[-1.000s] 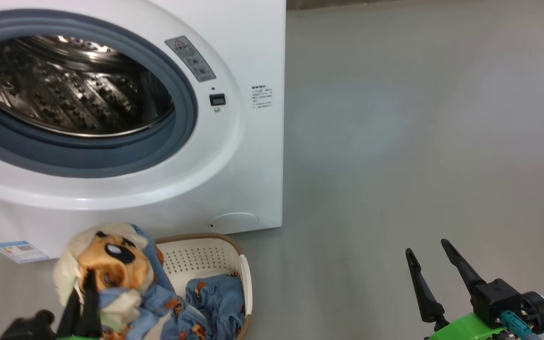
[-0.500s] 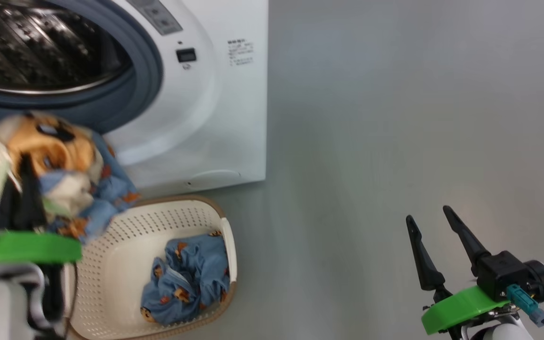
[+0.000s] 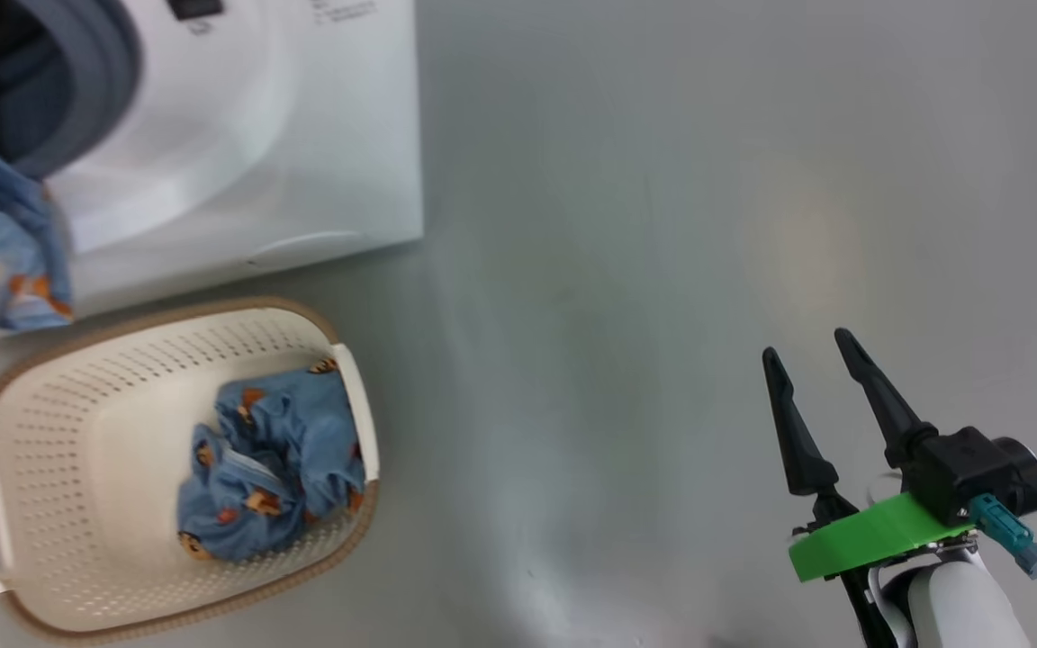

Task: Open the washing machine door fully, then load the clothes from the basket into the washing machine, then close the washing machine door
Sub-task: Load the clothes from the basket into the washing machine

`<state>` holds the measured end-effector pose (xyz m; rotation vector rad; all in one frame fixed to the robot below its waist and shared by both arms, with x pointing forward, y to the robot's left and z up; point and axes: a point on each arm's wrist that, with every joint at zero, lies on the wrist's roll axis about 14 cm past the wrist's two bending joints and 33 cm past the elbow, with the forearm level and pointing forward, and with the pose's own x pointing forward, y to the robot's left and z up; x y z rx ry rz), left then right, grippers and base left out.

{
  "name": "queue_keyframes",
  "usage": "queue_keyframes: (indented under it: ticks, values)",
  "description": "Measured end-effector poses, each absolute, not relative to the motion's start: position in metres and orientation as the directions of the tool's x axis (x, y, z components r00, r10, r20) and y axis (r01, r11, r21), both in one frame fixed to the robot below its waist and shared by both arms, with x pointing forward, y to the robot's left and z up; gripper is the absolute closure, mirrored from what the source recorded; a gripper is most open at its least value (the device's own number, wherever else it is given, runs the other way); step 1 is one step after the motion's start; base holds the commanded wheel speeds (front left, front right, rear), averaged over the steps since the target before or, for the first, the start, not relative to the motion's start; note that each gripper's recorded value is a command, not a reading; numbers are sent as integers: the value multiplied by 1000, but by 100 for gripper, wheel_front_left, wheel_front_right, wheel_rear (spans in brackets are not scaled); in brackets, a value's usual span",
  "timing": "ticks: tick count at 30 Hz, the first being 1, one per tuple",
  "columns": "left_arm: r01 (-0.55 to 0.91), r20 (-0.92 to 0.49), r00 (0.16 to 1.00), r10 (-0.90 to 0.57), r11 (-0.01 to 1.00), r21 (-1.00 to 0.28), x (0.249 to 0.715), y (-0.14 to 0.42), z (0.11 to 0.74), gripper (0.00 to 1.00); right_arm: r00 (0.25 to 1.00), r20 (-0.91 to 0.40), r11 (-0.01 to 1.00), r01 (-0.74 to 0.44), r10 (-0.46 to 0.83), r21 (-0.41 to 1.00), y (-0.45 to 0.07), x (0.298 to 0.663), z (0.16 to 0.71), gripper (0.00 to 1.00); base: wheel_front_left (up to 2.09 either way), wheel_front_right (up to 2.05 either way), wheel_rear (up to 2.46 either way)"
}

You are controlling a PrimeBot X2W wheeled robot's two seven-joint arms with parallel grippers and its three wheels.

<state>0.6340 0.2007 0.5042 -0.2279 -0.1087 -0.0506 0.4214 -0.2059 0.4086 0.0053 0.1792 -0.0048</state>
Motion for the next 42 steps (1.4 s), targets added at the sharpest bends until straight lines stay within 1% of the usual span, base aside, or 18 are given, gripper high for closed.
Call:
queue_keyframes:
  ticks: [5, 12, 17, 19, 26, 31, 35, 38, 42]
  values:
    - [56, 91, 995, -38, 978, -203, 678, 202, 490, 100, 973, -225, 999, 49, -45, 13, -220, 421, 390, 0, 0, 0, 0]
    - [63, 83, 995, -46, 976, -210, 732, 196, 472, 100, 957, -275, 995, 95, -90, 3, -235, 420, 371, 0, 0, 0, 0]
    - [90, 58, 995, -83, 986, -139, 763, 187, 455, 100, 947, -305, 994, 112, -103, 12, -240, 421, 357, 0, 0, 0, 0]
    - [93, 62, 994, -85, 986, -136, 774, 186, 455, 100, 943, -315, 993, 115, -105, 12, -241, 422, 353, 0, 0, 0, 0]
    - [94, 97, 992, -81, 986, -139, 802, 182, 460, 100, 928, -349, 991, 135, -128, -4, -249, 416, 343, 0, 0, 0, 0]
    - [102, 191, 979, -73, 984, -147, 816, 177, 480, 100, 924, -356, 989, 149, -140, -1, -252, 415, 341, 0, 0, 0, 0]
    - [102, 219, 973, -72, 986, -129, 820, 176, 490, 100, 923, -357, 989, 151, -142, -3, -253, 414, 342, 0, 0, 0, 0]
    - [104, 191, 978, -80, 987, -119, 821, 173, 481, 100, 924, -356, 988, 151, -142, -3, -253, 414, 342, 0, 0, 0, 0]
    - [105, 108, 990, -94, 989, -104, 821, 169, 456, 100, 923, -357, 989, 149, -140, -2, -253, 414, 342, 0, 0, 0, 0]
